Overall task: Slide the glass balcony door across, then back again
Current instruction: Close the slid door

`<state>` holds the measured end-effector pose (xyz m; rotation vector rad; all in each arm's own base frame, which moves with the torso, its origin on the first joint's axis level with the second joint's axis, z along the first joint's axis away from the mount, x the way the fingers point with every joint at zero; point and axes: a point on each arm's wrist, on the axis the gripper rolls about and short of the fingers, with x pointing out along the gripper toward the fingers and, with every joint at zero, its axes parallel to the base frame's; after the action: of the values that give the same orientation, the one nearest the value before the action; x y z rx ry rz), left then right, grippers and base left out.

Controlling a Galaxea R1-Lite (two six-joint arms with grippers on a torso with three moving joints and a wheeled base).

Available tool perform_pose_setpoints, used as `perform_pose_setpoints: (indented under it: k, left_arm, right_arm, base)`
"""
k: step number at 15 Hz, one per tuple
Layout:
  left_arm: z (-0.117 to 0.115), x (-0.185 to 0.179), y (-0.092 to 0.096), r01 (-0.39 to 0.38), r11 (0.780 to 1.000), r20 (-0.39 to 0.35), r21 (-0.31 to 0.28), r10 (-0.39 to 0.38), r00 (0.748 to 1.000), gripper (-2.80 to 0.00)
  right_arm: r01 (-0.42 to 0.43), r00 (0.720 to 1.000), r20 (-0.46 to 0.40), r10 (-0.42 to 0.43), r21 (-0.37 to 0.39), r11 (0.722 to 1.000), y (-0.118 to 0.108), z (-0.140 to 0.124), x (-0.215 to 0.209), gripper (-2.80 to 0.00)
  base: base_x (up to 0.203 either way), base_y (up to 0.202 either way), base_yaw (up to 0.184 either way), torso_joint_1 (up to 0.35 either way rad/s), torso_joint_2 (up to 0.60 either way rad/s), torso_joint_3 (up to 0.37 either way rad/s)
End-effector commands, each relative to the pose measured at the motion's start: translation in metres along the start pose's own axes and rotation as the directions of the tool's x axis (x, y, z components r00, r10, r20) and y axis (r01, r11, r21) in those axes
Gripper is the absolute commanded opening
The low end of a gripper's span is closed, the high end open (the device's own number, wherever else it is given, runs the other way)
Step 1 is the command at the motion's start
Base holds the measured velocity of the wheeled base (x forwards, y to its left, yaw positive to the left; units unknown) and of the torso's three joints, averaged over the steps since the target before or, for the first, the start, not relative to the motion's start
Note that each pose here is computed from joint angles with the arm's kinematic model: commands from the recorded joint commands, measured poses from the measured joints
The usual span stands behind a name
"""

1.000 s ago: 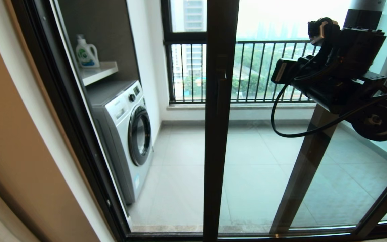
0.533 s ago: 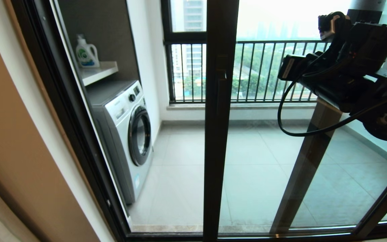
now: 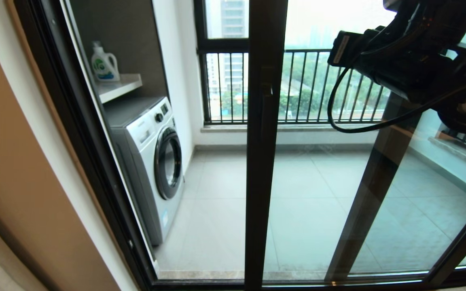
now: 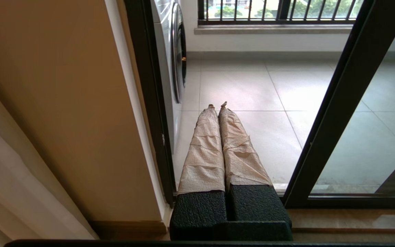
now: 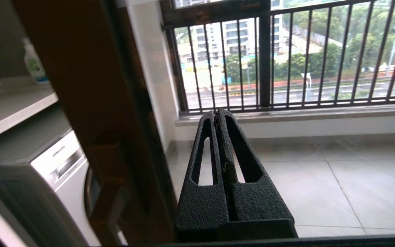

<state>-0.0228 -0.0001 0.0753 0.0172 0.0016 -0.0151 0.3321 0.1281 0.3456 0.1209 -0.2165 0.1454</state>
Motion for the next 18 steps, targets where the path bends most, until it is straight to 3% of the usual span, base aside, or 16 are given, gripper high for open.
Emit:
perform_pose_setpoints:
  k: [1,13,18]
  left_arm:
    - [0.0,0.0,0.0,0.0,1.0,-0.001,0.0,0.0,1.0,-2.8]
    - [0.0,0.0,0.0,0.0,1.0,-0.001,0.0,0.0,1.0,-2.8]
    - [0.0,0.0,0.0,-0.001,1.0,-0.001,0.0,0.001,1.0,-2.8]
  right_arm:
    - [-0.003,1.0,-0.021,0.003,-0.001,1.0,0.005,-0.011,0.009,-2.8]
    - [-0.024,0.99,-0.141,0.024,0.008,1.0,0.024,-0.079,0.044,-2.8]
    - [-0.058,0.989,-0.135,0.06,0.022,0.998,0.039,-0.078,0.04,-2.8]
  base:
    - [0.0,0.0,0.0,0.0,0.0,0.0]
    - [0.0,0.0,0.0,0.0,0.0,0.0]
    - [0.0,0.0,0.0,0.0,0.0,0.0]
